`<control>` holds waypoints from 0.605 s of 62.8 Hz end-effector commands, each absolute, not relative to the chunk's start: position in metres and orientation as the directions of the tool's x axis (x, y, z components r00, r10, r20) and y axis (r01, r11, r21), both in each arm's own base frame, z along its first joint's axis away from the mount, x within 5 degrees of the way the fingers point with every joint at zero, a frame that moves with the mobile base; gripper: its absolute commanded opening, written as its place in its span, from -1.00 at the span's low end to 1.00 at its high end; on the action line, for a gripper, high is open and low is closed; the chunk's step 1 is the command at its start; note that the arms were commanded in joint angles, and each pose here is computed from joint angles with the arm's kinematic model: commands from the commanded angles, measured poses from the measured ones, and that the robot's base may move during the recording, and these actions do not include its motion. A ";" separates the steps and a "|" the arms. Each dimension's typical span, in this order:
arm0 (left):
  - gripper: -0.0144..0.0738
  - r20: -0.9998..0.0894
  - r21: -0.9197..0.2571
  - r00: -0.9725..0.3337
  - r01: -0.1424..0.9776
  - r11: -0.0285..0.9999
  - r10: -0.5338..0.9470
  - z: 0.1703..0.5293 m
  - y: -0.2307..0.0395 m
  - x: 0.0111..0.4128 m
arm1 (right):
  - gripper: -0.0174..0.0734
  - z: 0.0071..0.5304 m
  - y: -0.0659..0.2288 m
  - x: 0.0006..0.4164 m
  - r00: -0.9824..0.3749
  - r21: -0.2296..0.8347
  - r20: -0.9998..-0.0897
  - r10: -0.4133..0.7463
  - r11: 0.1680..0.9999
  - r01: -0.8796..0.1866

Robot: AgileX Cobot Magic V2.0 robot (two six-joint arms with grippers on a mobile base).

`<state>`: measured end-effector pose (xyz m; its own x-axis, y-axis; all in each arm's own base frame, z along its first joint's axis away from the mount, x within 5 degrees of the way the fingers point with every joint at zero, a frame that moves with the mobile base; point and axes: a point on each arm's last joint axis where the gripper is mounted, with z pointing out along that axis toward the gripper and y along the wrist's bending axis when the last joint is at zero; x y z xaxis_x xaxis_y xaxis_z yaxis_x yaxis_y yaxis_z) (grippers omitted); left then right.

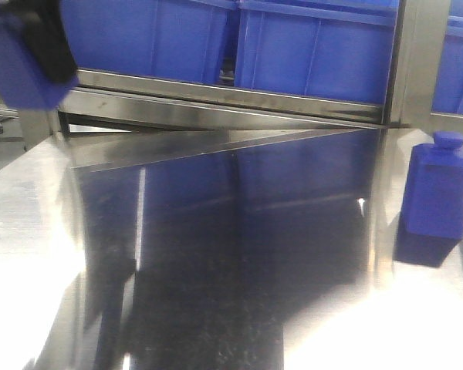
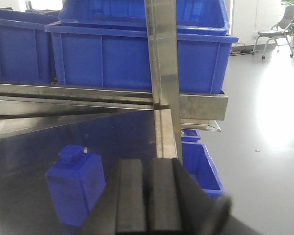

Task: Pick and sort blue part to right shelf
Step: 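Lift the blue part off the table with the left gripper, then move the right gripper down toward the other blue part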

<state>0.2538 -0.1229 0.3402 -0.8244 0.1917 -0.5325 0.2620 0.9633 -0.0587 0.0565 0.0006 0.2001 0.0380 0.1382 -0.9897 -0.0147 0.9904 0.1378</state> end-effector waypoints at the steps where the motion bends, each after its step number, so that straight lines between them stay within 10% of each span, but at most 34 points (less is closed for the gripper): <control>1: -0.17 -0.685 -0.088 -0.713 0.289 0.953 0.152 0.370 -0.114 0.232 | -0.55 0.218 0.000 0.053 0.179 0.139 -0.974 0.141 0.990 -0.028; 26: -0.17 -0.820 -0.146 -0.568 0.321 0.936 0.067 0.379 -0.086 0.175 | -0.49 0.266 0.001 0.045 0.169 0.139 -0.975 0.143 0.990 -0.036; 38: -0.17 -0.845 -0.162 -0.534 0.331 0.930 0.043 0.375 -0.077 0.156 | 0.53 0.308 0.004 0.058 0.089 0.143 -0.985 0.150 0.986 -0.085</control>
